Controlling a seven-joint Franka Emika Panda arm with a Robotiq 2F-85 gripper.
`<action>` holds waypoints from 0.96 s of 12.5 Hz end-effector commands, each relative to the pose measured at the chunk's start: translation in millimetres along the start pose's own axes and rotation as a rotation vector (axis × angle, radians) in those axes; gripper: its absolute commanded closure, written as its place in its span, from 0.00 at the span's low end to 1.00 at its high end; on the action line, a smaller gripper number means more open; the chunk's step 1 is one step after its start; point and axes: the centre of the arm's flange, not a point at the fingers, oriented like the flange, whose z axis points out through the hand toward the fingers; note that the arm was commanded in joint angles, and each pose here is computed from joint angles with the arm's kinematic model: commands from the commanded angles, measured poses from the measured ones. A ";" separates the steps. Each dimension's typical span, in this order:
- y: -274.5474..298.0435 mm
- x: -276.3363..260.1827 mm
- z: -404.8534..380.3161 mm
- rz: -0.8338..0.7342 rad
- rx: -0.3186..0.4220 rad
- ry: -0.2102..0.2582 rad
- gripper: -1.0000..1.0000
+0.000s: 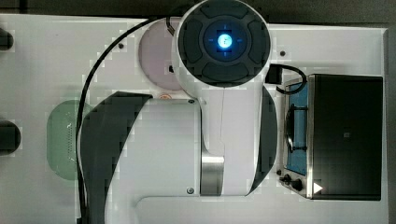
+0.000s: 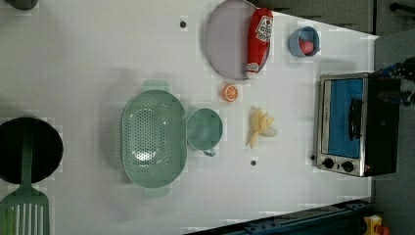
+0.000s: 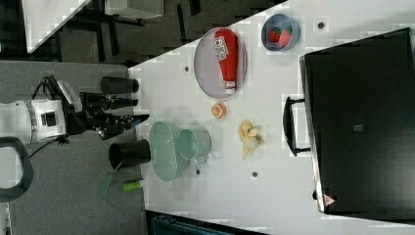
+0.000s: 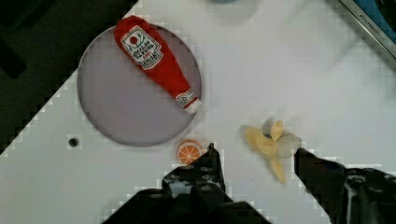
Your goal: Pick Banana and place it in mug.
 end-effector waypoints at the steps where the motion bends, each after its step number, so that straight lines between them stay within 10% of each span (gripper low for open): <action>1: 92.5 -26.9 -12.7 0.069 -0.036 -0.055 0.22; 3: 92.6 -27.8 -8.1 0.068 -0.043 -0.062 0.00; 12: 71.8 -15.5 132.1 -0.236 -0.078 -0.102 0.00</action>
